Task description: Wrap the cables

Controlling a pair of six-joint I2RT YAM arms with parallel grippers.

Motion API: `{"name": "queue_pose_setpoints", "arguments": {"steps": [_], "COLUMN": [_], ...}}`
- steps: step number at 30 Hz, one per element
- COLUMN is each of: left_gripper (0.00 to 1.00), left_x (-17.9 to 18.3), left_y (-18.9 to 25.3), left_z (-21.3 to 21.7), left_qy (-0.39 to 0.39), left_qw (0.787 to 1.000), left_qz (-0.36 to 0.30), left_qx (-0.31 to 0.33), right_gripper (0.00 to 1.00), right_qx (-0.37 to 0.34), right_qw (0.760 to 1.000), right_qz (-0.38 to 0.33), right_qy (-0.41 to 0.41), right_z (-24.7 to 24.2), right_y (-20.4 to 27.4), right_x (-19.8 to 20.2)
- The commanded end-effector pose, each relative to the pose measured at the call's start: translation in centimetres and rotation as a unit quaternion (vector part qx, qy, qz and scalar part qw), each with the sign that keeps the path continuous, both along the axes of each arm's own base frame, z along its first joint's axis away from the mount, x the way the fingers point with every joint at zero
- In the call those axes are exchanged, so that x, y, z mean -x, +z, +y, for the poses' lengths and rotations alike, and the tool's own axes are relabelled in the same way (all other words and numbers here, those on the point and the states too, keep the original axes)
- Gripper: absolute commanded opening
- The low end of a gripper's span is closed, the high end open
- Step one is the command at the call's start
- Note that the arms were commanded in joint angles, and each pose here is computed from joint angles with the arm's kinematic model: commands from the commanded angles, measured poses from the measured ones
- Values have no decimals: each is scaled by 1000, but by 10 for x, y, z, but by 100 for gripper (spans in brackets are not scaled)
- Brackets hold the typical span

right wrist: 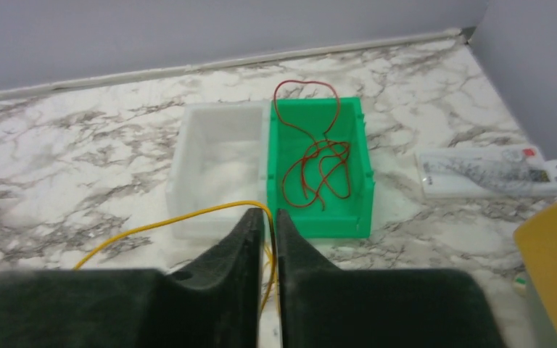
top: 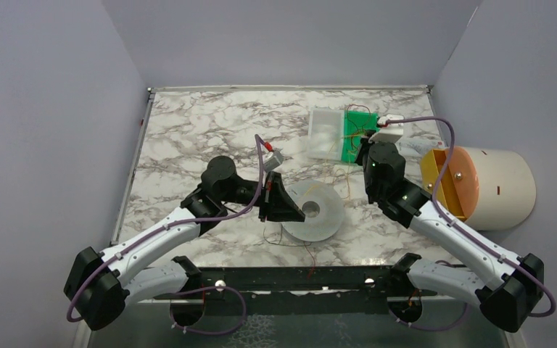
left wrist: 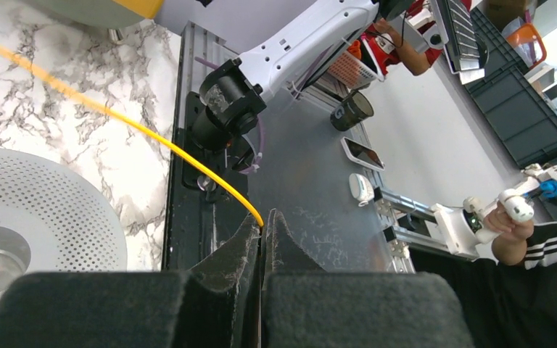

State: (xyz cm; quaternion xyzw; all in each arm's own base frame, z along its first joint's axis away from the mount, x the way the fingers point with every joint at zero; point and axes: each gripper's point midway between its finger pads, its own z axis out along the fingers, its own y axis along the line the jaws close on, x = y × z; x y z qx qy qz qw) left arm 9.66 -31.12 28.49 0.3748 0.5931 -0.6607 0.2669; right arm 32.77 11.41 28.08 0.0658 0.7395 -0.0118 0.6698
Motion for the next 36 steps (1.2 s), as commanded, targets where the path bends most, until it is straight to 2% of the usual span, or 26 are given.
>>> {"name": "queue_pose_setpoints", "arguments": {"steps": [1,4,10,13,22,28,36], "left_gripper": [0,0,0,0,0,0,0], "left_x": [-1,-4,-8,-8,-16,-26,-30], "left_y": [17,16,6,0,-22,-30,-41], "left_z": [-5,-8,-12,-13,-10,-2,11], "left_qy": [-8,-5,-5,-9,8,41,56], "left_qw": [1000,1000,1000,999,996,989,979], "left_qz": [-2,8,24,29,21,-8,-38], "left_qx": [12,8,-6,-18,-89,-142,-194], "right_gripper": [25,41,56,57,58,58,61], "right_qx": [-31,-48,-69,-69,-65,-49,5], "right_qw": [998,992,967,948,888,836,729], "right_qz": [40,69,115,128,96,65,-57], "right_qy": [42,98,215,282,446,542,682], "right_z": [12,31,67,82,109,120,136], "right_y": [-20,-32,-41,-39,-11,2,12], "right_x": [12,20,44,62,115,151,201]}}
